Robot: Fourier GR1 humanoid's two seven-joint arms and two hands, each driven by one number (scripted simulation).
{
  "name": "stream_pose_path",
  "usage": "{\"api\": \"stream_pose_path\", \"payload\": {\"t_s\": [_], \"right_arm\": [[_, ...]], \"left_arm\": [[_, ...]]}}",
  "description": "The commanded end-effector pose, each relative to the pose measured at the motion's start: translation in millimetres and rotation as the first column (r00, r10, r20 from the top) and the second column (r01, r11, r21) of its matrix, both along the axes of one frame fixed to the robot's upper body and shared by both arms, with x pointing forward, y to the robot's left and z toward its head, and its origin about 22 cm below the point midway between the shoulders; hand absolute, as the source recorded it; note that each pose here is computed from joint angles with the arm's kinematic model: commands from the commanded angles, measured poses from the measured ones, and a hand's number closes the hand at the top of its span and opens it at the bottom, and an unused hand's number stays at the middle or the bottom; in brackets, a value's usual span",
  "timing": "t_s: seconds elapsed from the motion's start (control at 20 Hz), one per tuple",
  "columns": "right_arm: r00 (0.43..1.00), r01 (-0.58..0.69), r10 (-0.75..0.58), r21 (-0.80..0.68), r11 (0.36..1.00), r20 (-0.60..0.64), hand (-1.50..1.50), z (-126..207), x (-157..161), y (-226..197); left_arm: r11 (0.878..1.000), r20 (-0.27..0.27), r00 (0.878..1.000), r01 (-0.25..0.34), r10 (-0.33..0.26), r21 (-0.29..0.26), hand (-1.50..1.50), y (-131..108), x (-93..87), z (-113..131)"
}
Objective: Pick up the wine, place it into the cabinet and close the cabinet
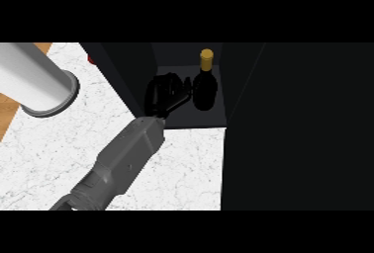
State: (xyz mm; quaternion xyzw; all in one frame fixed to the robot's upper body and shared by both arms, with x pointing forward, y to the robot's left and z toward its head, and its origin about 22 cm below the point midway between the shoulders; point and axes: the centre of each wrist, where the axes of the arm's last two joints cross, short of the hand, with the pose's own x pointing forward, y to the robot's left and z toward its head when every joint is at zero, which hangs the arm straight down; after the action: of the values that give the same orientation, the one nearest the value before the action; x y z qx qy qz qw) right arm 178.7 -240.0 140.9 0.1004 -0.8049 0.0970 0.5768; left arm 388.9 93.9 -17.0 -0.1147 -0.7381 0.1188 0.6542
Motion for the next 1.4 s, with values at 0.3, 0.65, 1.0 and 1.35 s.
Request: {"api": "stream_pose_path", "payload": {"t_s": [0.3, 0.65, 1.0, 1.35], "right_arm": [[0.999, -0.045, 0.045, -0.016, 0.999, 0.003, -1.50, -5.2, 4.9, -5.4], [1.000, -0.014, 0.014, 0.010, 1.000, 0.011, -1.50, 3.2, 0.3, -5.4], [0.999, -0.011, 0.011, 0.007, 1.000, 0.044, -1.50, 1.4, 7.6, -10.3], [1.000, 0.000, 0.000, -0.026, 1.000, 0.008, -1.50, 1.4, -7.9, -7.7]], "left_arm": [[0.997, -0.079, 0.996, -0.033, 0.039, 0.075, 1.50, 10.2, 9.6, -1.1], [0.996, -0.056, 0.996, -0.073, 0.076, 0.048, 1.50, 23.8, 2.1, -18.9], [0.982, 0.037, 0.982, -0.184, 0.183, 0.038, 1.50, 22.5, 7.1, -12.1], [0.988, 0.146, 0.979, -0.151, 0.145, 0.029, -1.50, 37.0, -2.1, -26.0]]}}
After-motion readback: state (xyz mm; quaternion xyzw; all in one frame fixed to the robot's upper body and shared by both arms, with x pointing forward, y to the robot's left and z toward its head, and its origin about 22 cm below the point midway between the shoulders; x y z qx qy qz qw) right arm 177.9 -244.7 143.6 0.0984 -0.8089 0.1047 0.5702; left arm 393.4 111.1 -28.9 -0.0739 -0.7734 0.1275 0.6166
